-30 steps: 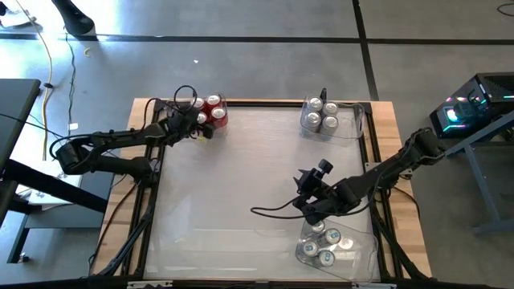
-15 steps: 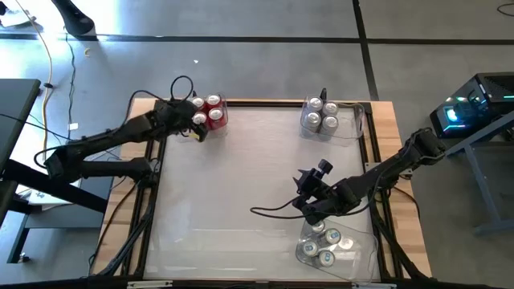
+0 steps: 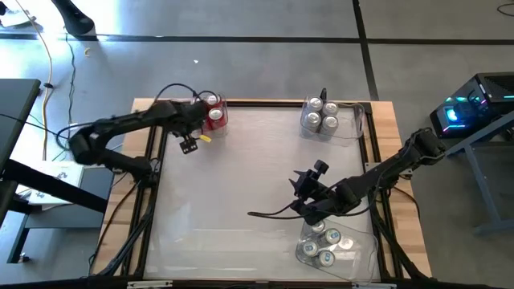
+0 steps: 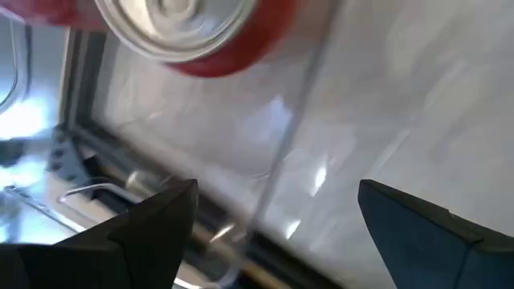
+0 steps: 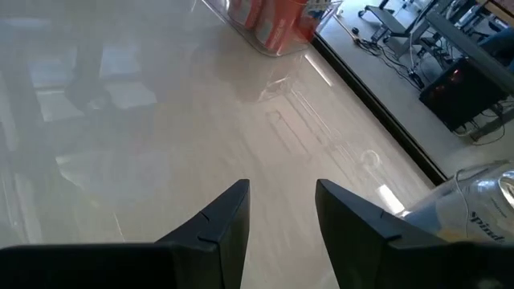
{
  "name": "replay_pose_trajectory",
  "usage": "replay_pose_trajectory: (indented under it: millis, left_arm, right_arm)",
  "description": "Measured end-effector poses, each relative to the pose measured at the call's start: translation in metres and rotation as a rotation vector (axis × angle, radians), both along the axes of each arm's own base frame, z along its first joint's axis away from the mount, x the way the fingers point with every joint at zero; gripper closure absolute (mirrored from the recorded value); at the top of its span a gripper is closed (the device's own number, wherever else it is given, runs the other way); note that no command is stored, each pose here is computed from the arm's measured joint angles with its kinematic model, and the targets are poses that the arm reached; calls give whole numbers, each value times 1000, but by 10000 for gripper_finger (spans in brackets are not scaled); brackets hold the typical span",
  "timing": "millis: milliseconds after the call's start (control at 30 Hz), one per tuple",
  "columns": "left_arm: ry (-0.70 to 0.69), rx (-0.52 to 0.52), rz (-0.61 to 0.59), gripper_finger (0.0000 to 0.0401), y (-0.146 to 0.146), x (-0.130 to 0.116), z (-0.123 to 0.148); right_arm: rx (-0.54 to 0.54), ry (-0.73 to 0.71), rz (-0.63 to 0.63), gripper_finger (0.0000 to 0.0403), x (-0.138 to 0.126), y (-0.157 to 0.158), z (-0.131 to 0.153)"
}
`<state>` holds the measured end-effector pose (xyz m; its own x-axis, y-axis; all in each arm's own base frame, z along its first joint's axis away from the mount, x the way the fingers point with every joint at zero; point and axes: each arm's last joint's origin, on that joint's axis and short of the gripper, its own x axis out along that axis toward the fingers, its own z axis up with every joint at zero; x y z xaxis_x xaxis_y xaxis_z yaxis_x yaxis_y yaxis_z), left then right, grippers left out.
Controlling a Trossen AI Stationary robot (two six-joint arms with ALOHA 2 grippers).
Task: Sort soda cans
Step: Move the top left transparent bin to the top middle of the table
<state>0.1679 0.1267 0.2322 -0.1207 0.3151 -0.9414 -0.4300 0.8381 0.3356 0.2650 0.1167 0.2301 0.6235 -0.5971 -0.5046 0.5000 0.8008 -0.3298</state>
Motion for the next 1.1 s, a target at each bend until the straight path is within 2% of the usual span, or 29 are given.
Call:
replay_pose_trajectory:
  millis: [133, 367, 733, 900, 1100]
  left_arm:
    - [114, -20, 17, 77, 15, 5, -20]
    - [166, -56, 4, 120, 28, 9, -37]
    - [130, -55, -29, 264, 29, 13, -37]
    - [82, -97, -52, 323, 28, 16, -38]
    - [66, -110, -131, 390, 20, 24, -38]
  right_arm:
    - [-1, 2, 1, 263, 0, 0, 0]
    - [5, 0, 0, 263, 0, 0, 0]
    - [12, -6, -5, 263, 0, 0, 0]
    - [12, -6, -5, 263, 0, 0, 0]
    - [12, -6, -5, 263, 0, 0, 0]
